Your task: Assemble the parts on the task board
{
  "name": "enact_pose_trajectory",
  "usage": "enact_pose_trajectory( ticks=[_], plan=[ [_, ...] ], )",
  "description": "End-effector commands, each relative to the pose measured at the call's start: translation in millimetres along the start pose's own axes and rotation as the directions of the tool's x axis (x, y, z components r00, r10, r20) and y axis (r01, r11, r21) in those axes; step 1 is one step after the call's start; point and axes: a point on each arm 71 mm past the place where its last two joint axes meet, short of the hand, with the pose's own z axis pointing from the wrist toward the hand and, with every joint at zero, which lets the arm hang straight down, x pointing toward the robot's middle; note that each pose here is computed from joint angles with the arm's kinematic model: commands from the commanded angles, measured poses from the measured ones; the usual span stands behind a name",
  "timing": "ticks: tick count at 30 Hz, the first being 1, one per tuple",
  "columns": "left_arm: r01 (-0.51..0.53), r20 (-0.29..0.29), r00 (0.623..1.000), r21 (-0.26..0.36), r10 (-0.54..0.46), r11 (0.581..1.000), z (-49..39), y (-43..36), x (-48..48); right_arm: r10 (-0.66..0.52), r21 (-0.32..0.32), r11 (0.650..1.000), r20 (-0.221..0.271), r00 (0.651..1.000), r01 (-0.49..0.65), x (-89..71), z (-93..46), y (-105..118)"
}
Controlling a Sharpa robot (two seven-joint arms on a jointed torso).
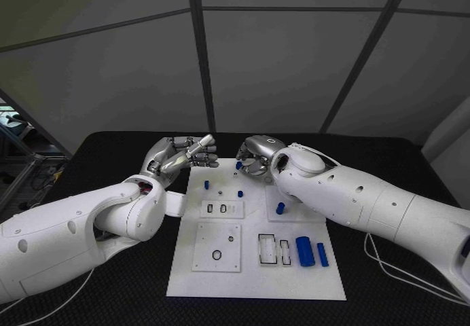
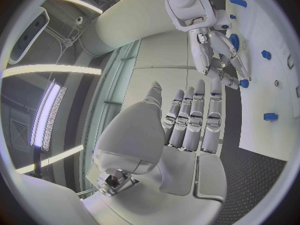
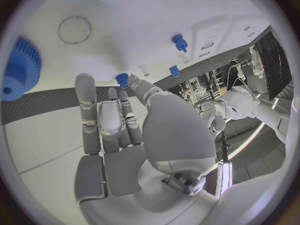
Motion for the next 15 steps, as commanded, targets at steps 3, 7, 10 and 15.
enact_pose_trajectory(
  ticks=[3, 7, 10, 15],
  plan=[
    [0.005, -0.013, 1.000, 0.006, -0.005, 1.000, 0.3, -1.8, 1.0, 0.000, -0.009, 1.000, -0.003, 1.000, 0.000, -1.7, -1.1, 2],
    [0.004, -0.012, 1.000, 0.005, -0.004, 1.000, -0.2, -1.9, -0.2, 0.006, -0.012, 1.000, 0.044, 0.999, -0.005, -7.9, -6.8, 0],
    [0.003, -0.009, 1.000, 0.005, -0.002, 1.000, -0.6, -2.1, -1.8, 0.008, -0.009, 1.000, 0.075, 0.997, -0.008, -14.0, -14.9, -7],
    [-0.001, -0.004, 1.000, 0.004, 0.001, 1.000, -1.5, -2.4, -5.0, 0.041, 0.022, 0.999, 0.090, 0.995, -0.043, -26.5, -38.2, -29]
  ],
)
